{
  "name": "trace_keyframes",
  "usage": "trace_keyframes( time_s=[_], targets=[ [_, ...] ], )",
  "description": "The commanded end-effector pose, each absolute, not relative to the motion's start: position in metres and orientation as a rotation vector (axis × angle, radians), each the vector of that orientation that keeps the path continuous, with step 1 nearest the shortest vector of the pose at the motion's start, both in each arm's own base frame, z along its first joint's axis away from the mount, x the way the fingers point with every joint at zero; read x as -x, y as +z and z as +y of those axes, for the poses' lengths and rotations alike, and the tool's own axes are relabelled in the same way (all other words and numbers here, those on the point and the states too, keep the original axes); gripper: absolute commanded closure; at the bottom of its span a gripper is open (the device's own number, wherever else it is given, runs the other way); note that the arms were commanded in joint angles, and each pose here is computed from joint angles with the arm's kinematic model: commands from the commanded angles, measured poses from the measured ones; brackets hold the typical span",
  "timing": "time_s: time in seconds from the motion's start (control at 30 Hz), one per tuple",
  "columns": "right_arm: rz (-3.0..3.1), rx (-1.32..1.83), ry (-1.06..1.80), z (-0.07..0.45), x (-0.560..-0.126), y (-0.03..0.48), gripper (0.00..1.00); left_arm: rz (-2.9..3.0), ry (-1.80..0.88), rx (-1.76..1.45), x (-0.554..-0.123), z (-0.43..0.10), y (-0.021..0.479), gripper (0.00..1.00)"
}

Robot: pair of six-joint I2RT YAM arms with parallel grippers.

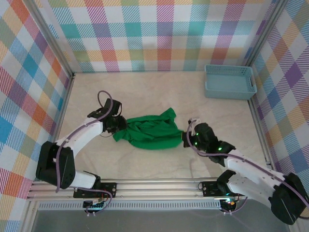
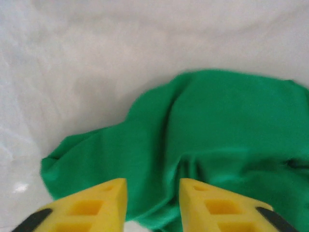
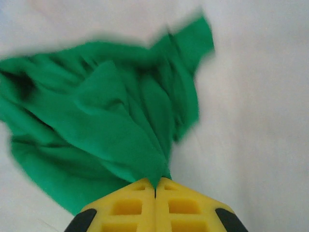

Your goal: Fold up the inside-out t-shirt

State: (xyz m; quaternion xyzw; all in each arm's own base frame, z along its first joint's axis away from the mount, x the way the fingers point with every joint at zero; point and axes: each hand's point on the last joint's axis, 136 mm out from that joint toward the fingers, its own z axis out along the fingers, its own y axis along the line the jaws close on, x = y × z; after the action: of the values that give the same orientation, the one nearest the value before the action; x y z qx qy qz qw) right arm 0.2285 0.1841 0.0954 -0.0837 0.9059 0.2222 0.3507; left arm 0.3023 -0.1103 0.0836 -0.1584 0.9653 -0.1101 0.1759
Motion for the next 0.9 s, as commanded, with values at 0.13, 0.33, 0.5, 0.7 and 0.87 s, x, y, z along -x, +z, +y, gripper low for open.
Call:
trace_keyframes(
  time_s=[0.13,0.33,0.5,0.7,0.87],
  targets=[
    [2.446,0.141,0.497,0.178,-0.231,0.091,0.57,2.625,-0.2,0.136,-0.277,-0.145,0.137,0.34],
    [2.392,0.211,0.446,0.186,-0.248,0.137,0.35,2.601,-0.209,0.039,-0.276,-0.179,0.145,0.27],
    [2.435,0.271,0.646,0.233,-0.258,0.141,0.29,2.633,-0.273,0.135,-0.298,-0.182,0.12,0.29],
    [2.557,0.263,0.694,0.267,-0.278,0.117,0.29,2.686,-0.392,0.14,-0.314,-0.192,0.104,0.37],
    [2.629,0.302,0.652,0.279,-0.288,0.092,0.41,2.721,-0.392,0.147,-0.316,-0.194,0.087,0.5]
  ],
)
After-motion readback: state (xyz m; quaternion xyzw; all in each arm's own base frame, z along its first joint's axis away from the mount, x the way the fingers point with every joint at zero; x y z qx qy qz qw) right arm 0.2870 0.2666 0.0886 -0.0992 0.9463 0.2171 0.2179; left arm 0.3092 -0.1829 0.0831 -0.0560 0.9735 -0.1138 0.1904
